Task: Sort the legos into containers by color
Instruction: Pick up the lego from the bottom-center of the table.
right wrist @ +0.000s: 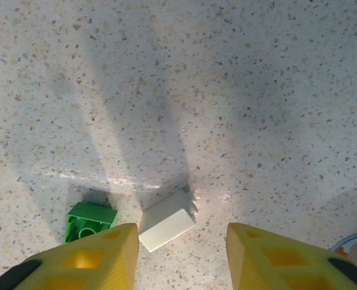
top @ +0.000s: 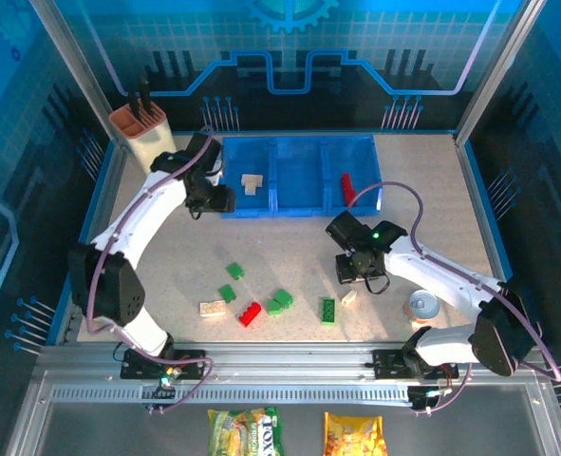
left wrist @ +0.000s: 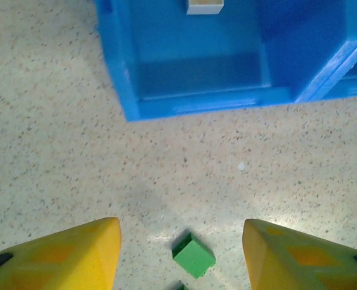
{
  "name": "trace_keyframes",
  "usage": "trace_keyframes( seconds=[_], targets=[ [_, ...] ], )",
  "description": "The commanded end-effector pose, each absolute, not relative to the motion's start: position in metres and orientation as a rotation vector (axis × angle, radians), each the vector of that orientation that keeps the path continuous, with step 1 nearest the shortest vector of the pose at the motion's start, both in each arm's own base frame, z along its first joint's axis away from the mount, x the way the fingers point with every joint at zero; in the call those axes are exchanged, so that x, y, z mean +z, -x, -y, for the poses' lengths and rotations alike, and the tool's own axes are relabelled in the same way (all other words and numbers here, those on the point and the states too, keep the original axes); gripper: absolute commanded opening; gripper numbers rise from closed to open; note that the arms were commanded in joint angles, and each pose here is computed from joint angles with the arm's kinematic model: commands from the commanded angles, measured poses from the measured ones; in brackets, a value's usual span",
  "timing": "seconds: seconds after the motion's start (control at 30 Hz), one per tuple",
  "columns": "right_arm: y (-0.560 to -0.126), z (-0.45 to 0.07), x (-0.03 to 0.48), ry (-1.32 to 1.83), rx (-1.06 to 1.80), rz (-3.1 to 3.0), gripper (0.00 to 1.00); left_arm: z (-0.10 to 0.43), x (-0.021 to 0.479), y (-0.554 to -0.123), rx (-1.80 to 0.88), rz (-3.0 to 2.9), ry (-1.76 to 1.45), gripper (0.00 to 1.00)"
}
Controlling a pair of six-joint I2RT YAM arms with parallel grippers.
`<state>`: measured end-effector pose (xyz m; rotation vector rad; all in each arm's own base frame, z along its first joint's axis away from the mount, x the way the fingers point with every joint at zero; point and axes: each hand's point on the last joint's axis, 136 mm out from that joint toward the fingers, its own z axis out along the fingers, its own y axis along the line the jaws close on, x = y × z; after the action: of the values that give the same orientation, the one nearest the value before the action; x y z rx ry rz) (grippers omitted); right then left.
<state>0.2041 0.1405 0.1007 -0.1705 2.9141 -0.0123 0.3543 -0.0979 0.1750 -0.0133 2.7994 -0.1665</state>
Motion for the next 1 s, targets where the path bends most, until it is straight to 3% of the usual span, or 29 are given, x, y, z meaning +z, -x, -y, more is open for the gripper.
trace_keyframes(
  seconds=[0.0, 0.5, 0.97],
  targets=[
    [-0.192, -0.133, 0.095, 0.127, -0.067, -2.926, 0.44, 0.089, 0.172, -0.341, -0.178, -2.772, -0.020, 0.57],
    [-0.169, -0.115, 0.079, -0.595, -0.080, -2.837, 0.45, 0.079, 0.144, -0.338, -0.140, -2.688, -0.020, 0.57],
    [-0.170, -0.149, 0.048, -0.739, 0.085, -2.881, 0.42, 0.086, 0.135, -0.341, -0.197, -2.715, -0.014, 0.57]
  ],
)
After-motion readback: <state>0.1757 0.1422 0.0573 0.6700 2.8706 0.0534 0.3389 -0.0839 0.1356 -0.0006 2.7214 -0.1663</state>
